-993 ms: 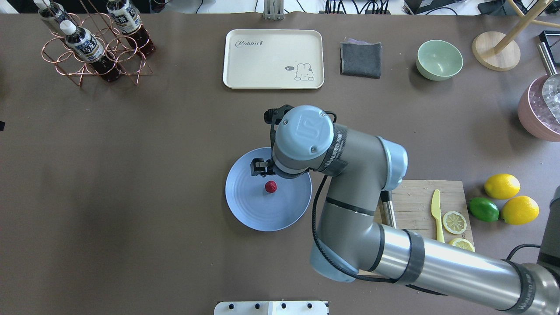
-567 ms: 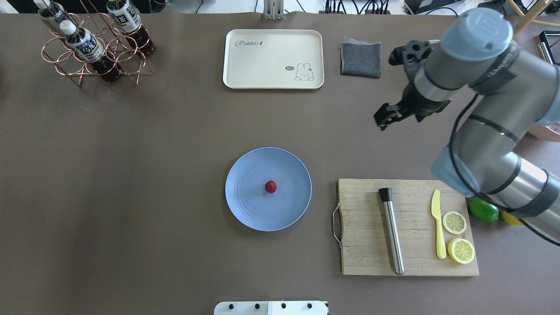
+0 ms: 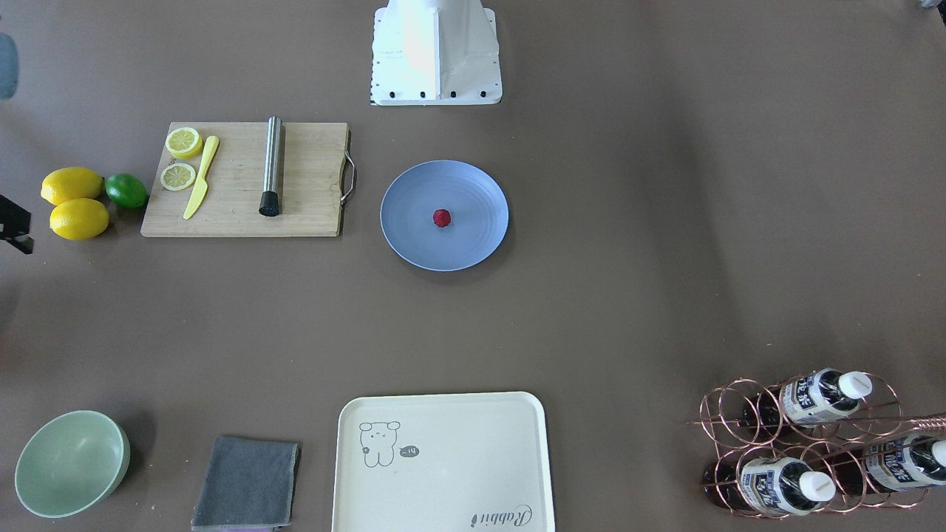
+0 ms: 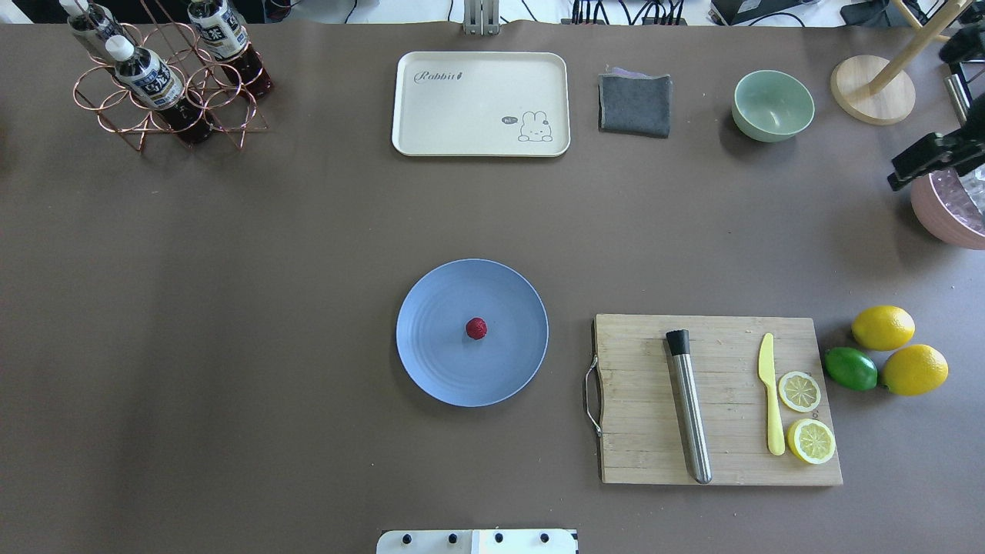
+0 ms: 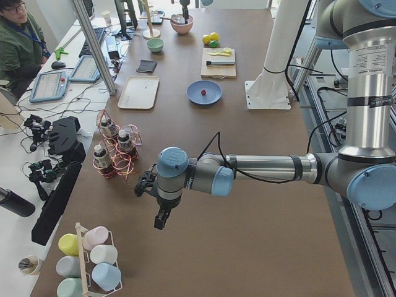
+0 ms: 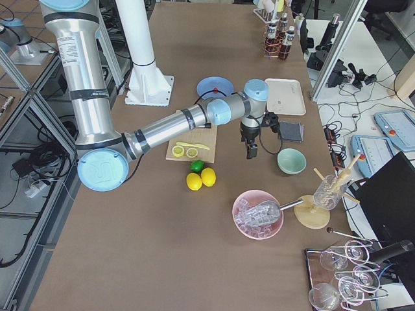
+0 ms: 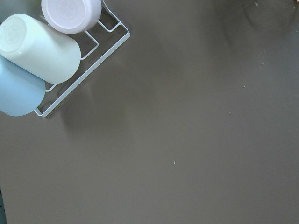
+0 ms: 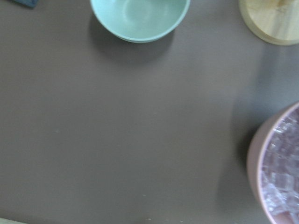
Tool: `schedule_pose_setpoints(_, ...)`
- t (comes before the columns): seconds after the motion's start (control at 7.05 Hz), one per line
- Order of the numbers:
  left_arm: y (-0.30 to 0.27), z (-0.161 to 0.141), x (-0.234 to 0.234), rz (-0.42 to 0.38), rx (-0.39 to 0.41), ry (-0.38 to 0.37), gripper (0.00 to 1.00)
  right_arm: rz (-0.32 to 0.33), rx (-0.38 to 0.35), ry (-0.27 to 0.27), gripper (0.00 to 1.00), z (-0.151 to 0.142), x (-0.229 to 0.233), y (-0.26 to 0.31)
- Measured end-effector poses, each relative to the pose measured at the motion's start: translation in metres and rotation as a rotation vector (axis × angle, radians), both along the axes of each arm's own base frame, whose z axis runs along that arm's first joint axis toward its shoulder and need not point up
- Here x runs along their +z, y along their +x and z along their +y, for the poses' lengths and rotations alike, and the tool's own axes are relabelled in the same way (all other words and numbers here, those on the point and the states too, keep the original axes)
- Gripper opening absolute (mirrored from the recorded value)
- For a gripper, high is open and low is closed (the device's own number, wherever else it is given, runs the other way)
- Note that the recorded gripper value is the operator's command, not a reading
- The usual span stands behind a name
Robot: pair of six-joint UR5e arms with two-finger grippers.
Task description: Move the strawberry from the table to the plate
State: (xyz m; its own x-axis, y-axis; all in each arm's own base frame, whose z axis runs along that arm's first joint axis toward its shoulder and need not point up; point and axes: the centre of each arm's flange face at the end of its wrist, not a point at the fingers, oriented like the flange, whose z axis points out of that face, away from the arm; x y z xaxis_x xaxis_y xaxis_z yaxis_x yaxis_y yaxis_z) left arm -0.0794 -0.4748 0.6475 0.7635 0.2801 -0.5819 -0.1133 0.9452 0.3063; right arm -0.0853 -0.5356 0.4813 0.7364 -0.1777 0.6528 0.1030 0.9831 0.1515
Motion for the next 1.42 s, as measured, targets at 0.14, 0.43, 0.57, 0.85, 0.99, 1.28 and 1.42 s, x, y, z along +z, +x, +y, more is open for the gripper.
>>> schedule_pose_setpoints(0.14,0.000,0.000,0.000,0.003,0.001,0.001,0.98,-0.001,0.021,-0.021,1.00,0.001,0.033,0.045)
schedule_pose_setpoints(0.43,0.000,-0.002,-0.003,0.005,0.001,0.007,0.98,-0.008,0.021,-0.042,1.00,0.005,0.107,0.123)
schedule_pose_setpoints(0.57,0.000,-0.003,-0.004,0.006,0.001,0.009,0.98,-0.014,0.031,-0.050,1.00,0.010,0.135,0.156)
schedule_pose_setpoints(0.85,0.000,-0.002,-0.004,0.006,-0.001,0.010,0.98,-0.023,0.072,-0.070,1.00,0.027,0.164,0.197)
schedule_pose_setpoints(0.99,0.001,-0.003,-0.008,0.008,-0.004,0.013,0.98,-0.025,0.087,-0.076,1.00,0.034,0.170,0.207)
schedule_pose_setpoints(1.28,0.009,-0.005,-0.022,0.026,-0.034,-0.002,0.98,-0.024,0.093,-0.082,1.00,0.041,0.177,0.213)
schedule_pose_setpoints(1.42,0.015,-0.006,-0.028,0.052,-0.048,-0.020,0.98,-0.024,0.094,-0.085,1.00,0.043,0.179,0.214)
